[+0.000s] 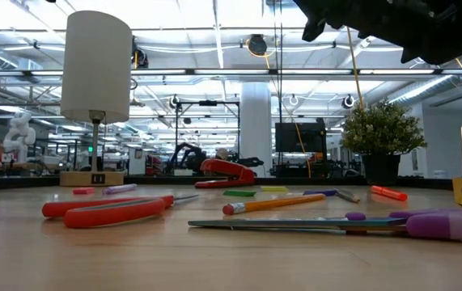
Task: Pack school essentials
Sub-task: Put the left yellow pencil into the red supply box
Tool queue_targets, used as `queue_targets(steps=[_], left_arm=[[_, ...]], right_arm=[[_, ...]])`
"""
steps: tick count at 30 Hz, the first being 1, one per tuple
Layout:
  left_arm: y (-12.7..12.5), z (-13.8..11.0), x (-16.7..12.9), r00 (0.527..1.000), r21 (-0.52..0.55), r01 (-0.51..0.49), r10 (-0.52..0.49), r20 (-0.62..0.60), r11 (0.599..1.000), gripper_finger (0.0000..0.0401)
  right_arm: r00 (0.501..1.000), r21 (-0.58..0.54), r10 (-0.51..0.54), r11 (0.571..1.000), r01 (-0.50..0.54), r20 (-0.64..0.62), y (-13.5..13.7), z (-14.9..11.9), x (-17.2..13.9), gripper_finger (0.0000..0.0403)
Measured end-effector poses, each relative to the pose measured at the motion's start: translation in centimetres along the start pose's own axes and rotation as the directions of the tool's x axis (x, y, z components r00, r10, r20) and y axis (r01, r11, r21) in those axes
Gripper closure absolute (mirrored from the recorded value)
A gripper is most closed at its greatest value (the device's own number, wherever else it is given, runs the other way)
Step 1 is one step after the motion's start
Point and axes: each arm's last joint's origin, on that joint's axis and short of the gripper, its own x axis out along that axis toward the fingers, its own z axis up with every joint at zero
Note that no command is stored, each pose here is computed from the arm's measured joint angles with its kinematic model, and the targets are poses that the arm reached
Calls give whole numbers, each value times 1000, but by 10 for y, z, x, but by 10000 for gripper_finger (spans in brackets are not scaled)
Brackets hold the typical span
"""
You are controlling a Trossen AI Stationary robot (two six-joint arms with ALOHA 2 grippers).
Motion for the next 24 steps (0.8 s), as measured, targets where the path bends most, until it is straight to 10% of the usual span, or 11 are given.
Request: queue_targets(steps=[14,24], left_arm=[[1,0,1,1000,-35,10,-10,11,999,384],[4,27,-15,998,-135,30,-38,-54,990,373]], right_arm=[[1000,1,3,1000,-3,0,0,0,0,363],[998,74,-6,997,10,-64,5,-3,2,187]])
